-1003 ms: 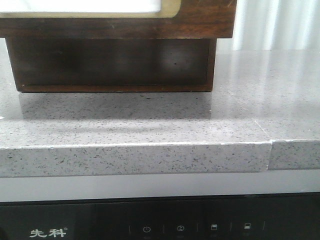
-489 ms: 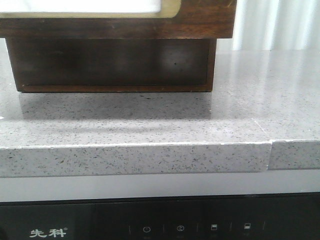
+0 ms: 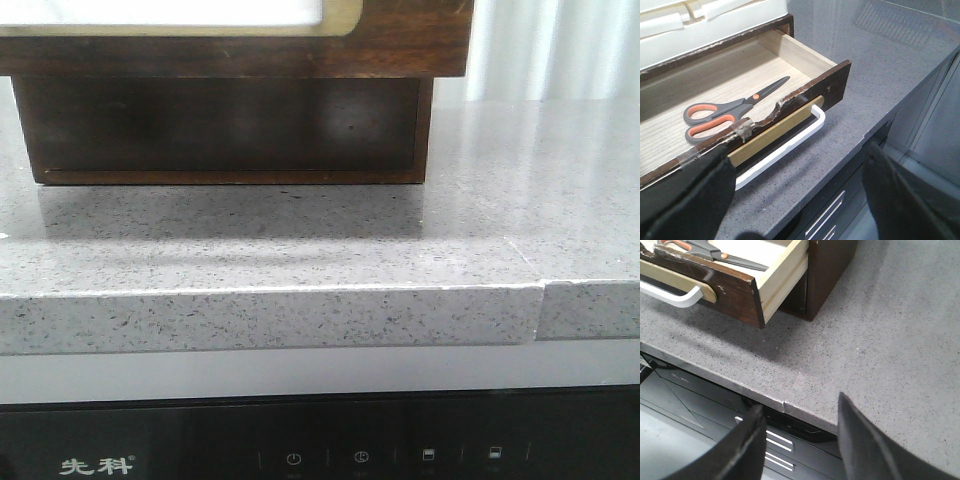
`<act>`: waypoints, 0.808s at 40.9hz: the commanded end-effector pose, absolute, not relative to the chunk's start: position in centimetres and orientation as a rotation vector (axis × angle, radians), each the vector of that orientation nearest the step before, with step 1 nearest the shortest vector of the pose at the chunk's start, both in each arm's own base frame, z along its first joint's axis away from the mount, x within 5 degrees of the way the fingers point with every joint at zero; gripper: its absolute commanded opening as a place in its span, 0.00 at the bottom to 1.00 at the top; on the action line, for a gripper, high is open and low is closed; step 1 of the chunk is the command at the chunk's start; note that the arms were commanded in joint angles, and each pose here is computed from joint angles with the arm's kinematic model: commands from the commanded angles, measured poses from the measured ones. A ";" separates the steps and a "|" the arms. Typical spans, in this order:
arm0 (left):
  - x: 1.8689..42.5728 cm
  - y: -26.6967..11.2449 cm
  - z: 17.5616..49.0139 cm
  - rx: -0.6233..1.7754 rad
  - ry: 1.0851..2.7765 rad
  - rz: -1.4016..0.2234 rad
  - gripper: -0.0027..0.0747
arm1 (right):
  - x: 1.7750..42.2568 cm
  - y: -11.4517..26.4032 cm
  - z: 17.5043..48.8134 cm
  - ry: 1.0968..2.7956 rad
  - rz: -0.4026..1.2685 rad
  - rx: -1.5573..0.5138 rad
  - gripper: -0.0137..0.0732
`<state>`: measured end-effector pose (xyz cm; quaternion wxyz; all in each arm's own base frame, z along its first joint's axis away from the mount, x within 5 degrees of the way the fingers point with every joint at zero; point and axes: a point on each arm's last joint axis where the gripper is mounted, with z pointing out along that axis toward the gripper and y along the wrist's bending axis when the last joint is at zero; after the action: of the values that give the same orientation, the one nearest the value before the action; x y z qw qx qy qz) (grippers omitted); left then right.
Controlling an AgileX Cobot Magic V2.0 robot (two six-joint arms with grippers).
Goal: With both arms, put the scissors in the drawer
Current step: 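Release the drawer handle and withdraw the left gripper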
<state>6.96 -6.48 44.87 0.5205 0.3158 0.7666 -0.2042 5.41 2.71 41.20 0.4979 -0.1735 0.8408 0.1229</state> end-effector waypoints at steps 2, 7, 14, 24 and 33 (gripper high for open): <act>7.0 -6.6 46.4 0.712 1.747 -0.528 0.68 | 5.6 2.7 42.3 1.960 0.295 -0.397 0.53; 7.0 -6.6 46.4 0.712 1.747 -0.528 0.50 | 5.6 2.7 42.3 1.960 0.295 -0.397 0.35; 7.0 -6.6 46.3 0.712 1.748 -0.528 0.17 | 5.6 2.7 42.3 1.960 0.295 -0.397 0.11; 7.0 -6.6 46.3 0.712 1.748 -0.528 0.01 | 5.6 2.6 42.3 1.957 0.290 -0.396 0.08; 7.0 -6.6 46.3 0.712 1.748 -0.528 0.01 | 5.6 2.6 42.3 1.958 0.290 -0.396 0.08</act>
<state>6.96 -6.48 44.87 0.5205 0.3158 0.7666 -0.2042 5.41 2.68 41.18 0.4973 -0.1733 0.8414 0.1211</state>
